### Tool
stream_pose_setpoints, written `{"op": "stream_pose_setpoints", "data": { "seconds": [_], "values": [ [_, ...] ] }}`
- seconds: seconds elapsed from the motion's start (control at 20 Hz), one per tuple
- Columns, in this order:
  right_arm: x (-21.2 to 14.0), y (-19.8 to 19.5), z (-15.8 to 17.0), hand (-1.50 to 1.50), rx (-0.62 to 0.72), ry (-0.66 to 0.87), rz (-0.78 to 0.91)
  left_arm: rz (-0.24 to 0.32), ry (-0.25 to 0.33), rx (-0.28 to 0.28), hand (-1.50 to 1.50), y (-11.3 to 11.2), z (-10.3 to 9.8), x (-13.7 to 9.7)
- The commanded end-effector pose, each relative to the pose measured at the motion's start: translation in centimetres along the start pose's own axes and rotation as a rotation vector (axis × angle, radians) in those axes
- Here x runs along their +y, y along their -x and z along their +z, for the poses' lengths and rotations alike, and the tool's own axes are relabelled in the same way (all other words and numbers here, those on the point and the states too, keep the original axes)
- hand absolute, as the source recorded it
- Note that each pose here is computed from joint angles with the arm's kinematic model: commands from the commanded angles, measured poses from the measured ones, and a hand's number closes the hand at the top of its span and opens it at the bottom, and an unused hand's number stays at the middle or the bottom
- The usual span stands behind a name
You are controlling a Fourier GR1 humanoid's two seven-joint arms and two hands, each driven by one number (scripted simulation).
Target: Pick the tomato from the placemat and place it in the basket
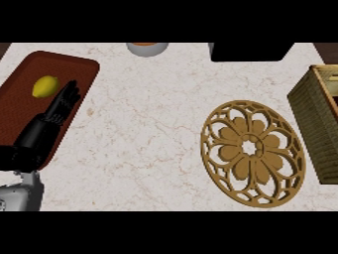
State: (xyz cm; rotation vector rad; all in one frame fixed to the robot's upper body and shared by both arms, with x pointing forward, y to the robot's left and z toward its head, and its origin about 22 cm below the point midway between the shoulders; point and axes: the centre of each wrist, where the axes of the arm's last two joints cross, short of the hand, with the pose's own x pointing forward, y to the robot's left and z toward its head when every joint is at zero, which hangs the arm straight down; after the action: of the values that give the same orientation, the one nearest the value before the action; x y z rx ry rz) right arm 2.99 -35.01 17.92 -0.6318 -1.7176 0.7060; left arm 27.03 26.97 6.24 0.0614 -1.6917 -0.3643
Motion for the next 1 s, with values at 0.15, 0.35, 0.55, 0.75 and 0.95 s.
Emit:
{"op": "stream_pose_setpoints", "data": {
  "seconds": [0.15, 0.35, 0.55, 0.75, 0.95],
  "values": [
    [-1.8, -3.2, -3.1, 1.50, 0.001, 0.144, -0.080, -0.005, 0.050, -0.008, 0.00, 0.9, -0.9, -1.3],
    [-3.7, -1.2, -5.0, 1.50, 0.059, 0.283, -0.116, -0.003, 0.055, -0.030, 0.00, -0.2, -1.1, -1.6],
    [-6.5, -1.2, -8.1, 1.50, 0.081, 0.385, -0.130, -0.006, 0.057, -0.035, 0.00, -1.4, -2.6, -1.5],
    [-11.5, -1.9, -12.1, 1.50, 0.142, 0.421, -0.128, -0.010, 0.051, -0.021, 0.00, -0.2, -2.0, 0.4],
    [-14.6, 0.5, -15.1, 1.50, 0.199, 0.378, -0.106, 0.006, 0.040, -0.022, 0.00, -0.8, -2.3, -0.1]
  ]
}}
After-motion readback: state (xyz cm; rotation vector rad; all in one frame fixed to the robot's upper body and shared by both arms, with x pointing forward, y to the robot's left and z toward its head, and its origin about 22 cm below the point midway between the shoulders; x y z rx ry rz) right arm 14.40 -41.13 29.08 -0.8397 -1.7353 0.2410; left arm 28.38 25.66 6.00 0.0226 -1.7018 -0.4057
